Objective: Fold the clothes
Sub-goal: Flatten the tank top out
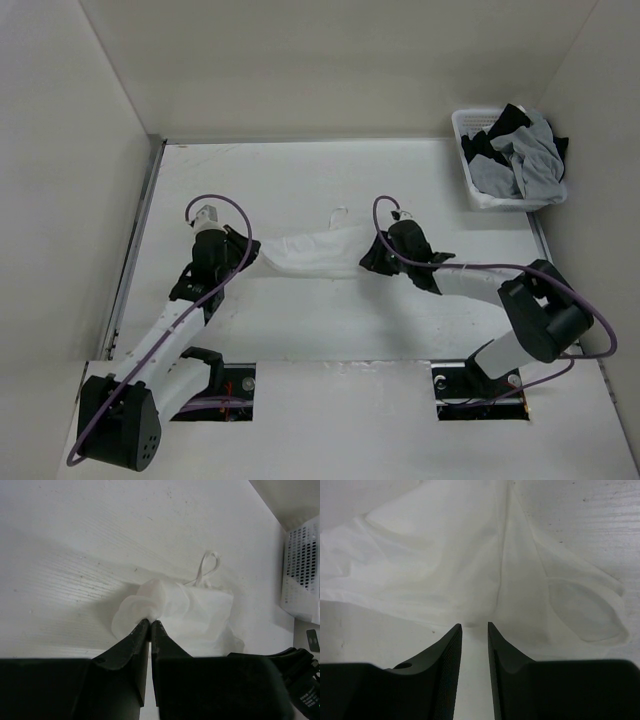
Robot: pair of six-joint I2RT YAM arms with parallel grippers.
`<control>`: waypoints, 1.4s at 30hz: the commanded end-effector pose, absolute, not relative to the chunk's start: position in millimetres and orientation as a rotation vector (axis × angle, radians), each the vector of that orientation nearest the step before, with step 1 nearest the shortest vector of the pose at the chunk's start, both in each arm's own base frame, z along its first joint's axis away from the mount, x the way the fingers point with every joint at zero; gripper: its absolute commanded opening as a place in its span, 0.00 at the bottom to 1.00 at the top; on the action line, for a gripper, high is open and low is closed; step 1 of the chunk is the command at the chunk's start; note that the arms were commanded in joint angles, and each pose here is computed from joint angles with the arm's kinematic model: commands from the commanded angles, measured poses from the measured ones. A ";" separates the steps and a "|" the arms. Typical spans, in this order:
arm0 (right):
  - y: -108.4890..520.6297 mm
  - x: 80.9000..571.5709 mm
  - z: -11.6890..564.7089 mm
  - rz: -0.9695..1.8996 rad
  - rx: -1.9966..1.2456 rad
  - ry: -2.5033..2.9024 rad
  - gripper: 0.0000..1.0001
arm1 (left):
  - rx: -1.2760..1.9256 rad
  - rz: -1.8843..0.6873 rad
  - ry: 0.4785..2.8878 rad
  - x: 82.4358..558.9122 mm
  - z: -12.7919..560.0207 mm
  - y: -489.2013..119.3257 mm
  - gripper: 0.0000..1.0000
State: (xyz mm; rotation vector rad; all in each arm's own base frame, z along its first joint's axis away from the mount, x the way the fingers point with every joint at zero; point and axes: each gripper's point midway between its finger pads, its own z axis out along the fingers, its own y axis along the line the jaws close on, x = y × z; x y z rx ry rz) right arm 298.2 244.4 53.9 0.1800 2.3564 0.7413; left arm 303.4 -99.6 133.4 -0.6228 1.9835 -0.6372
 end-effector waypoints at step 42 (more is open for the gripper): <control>166.2 202.3 380.3 0.745 0.072 1.754 0.00 | -0.474 -0.894 1.322 230.1 445.4 -85.4 0.02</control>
